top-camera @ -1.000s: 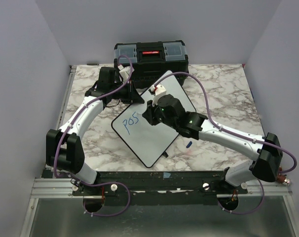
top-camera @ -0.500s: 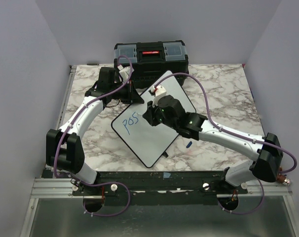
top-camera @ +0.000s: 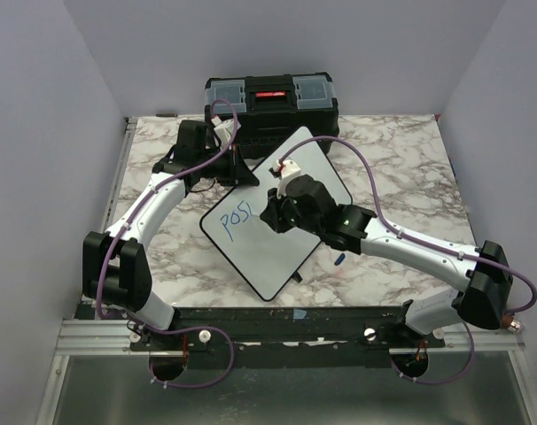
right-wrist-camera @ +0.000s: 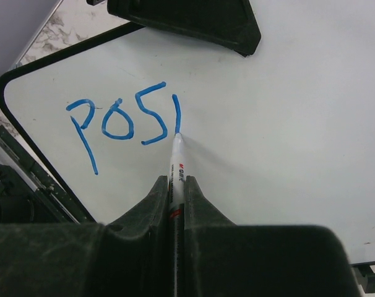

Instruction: Write a sentence on the whiteboard

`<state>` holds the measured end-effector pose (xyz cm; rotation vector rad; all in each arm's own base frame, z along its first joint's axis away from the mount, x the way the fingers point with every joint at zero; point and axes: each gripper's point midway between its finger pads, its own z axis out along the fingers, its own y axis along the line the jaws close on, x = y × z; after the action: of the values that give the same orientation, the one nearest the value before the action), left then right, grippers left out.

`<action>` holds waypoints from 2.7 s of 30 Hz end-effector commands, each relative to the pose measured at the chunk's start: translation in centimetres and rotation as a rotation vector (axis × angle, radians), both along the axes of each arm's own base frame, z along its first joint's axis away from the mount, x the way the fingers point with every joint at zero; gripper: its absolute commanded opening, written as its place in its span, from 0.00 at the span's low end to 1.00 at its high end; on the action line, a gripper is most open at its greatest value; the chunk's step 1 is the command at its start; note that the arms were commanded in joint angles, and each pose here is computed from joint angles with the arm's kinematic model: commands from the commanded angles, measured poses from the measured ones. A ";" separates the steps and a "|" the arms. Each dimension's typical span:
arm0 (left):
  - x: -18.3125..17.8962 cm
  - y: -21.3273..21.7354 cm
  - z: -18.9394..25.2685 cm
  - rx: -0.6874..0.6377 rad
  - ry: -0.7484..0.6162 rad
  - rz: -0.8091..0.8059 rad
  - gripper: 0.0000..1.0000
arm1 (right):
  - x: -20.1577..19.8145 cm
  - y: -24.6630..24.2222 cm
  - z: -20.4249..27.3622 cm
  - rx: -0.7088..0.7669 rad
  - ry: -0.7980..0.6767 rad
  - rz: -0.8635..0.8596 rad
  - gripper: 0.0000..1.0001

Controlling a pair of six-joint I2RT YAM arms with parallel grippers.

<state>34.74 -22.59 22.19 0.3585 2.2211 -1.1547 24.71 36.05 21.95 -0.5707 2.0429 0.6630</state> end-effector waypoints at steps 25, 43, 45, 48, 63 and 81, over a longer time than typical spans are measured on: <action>0.9 0.3 2.5 0.004 -0.140 0.012 0.00 | 3.4 2.5 6.0 0.103 -0.110 -0.070 0.01; 1.0 0.3 2.4 0.004 -0.138 0.010 0.00 | 2.7 0.1 1.9 0.017 -0.062 -0.115 0.01; 1.0 0.3 2.4 0.003 -0.138 0.009 0.00 | 2.6 -0.1 2.5 0.030 -0.069 -0.122 0.01; 1.0 0.3 2.4 0.004 -0.135 0.009 0.00 | 2.5 -0.4 3.9 0.075 -0.085 -0.132 0.00; 0.8 0.2 2.6 0.002 -0.136 0.008 0.00 | 2.3 -1.5 3.4 0.080 -0.091 -0.160 0.01; 0.7 0.1 2.6 0.003 -0.138 0.005 0.00 | 2.3 0.6 2.8 0.083 -0.071 -0.094 0.01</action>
<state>34.69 -22.60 22.32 0.3601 2.2178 -1.1551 26.74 35.55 24.12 -0.4252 1.9749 0.6194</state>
